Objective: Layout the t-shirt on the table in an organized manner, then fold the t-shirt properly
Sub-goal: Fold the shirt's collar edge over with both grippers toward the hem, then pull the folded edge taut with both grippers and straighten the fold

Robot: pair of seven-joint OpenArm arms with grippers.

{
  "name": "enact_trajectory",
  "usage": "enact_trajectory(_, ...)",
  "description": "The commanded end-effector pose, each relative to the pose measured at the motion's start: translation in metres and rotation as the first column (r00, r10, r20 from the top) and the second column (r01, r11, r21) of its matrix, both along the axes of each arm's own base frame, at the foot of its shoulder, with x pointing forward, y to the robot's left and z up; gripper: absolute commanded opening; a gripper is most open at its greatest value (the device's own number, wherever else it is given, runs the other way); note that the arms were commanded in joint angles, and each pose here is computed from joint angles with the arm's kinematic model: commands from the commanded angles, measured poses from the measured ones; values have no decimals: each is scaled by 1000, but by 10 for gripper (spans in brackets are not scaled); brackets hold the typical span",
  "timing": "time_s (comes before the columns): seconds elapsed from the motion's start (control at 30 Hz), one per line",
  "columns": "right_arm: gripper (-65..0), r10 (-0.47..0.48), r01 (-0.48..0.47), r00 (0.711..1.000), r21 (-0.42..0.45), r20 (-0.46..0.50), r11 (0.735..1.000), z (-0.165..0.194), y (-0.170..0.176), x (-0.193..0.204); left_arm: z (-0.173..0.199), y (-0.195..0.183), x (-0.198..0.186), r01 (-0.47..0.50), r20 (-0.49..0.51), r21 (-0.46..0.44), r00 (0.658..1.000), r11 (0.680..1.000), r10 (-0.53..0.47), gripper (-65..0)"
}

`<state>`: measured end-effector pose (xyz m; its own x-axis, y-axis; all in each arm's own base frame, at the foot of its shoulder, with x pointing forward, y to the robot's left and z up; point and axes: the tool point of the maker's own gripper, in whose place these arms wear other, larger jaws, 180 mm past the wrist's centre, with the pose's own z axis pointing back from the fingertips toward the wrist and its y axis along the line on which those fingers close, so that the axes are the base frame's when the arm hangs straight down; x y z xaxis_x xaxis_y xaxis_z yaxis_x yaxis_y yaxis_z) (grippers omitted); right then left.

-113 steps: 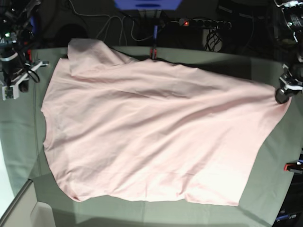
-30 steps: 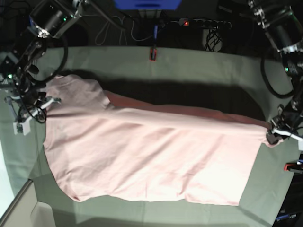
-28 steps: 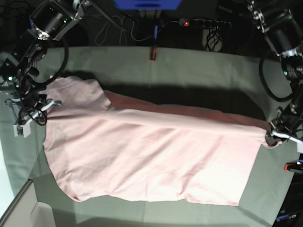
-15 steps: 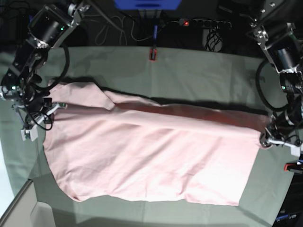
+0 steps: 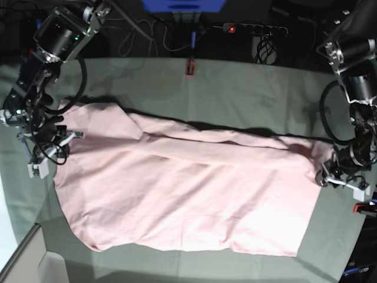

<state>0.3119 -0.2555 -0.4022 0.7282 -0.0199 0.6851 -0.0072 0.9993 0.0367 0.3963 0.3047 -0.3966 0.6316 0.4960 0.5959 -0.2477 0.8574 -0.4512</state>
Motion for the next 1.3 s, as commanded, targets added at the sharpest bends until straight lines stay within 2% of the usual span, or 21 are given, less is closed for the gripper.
enact_trajectory(0.0, -584, 4, -3, 998, -20, 55, 1000, 16, -6, 12, 27, 14, 17, -28, 93, 23, 995, 999, 25, -382)
enact_trajectory(0.1, -450, 23, -21, 998, -37, 53, 999, 18, -6, 14, 31, 21, 19, -62, 144, 39, 988, 997, 56, -169)
enact_trajectory(0.17, -366, 5, -3, 998, -38, 55, 999, 19, -12, 12, 34, 21, 17, -56, 159, 50, 986, 997, 47, -72)
enact_trajectory(0.23, -309, -27, 30, 998, -42, 58, 999, 20, -23, 7, 39, 24, 11, -45, 168, 77, 985, 996, 32, -21)
enact_trajectory(0.3, -281, -64, 66, 997, -41, 42, 997, 15, -34, -5, 37, 25, 0, -37, 166, 103, 986, 994, 19, -7)
enact_trajectory(0.57, -281, -128, 131, 991, -131, 33, 983, 24, -61, -52, -10, 37, -54, -79, 111, 144, 992, 986, 63, -7)
enact_trajectory(0.8, -281, -195, 190, 981, -139, -21, 972, 11, -74, -89, -38, 45, -61, -145, 77, 107, 988, 984, 137, -12)
enact_trajectory(0.9, -281, -196, 188, 980, -131, -44, 973, 3, -70, -98, -43, 43, -55, -145, 64, 92, 988, 985, 139, -67)
enact_trajectory(1.07, -281, -195, 184, 977, -123, -86, 975, -8, -64, -114, -48, 30, -40, -87, 33, 99, 996, 991, 85, -315)
enact_trajectory(1.27, -278, -199, 190, 970, -75, -141, 979, -30, -52, -126, -53, 25, -38, -74, 17, 94, 997, 993, 73, -572)
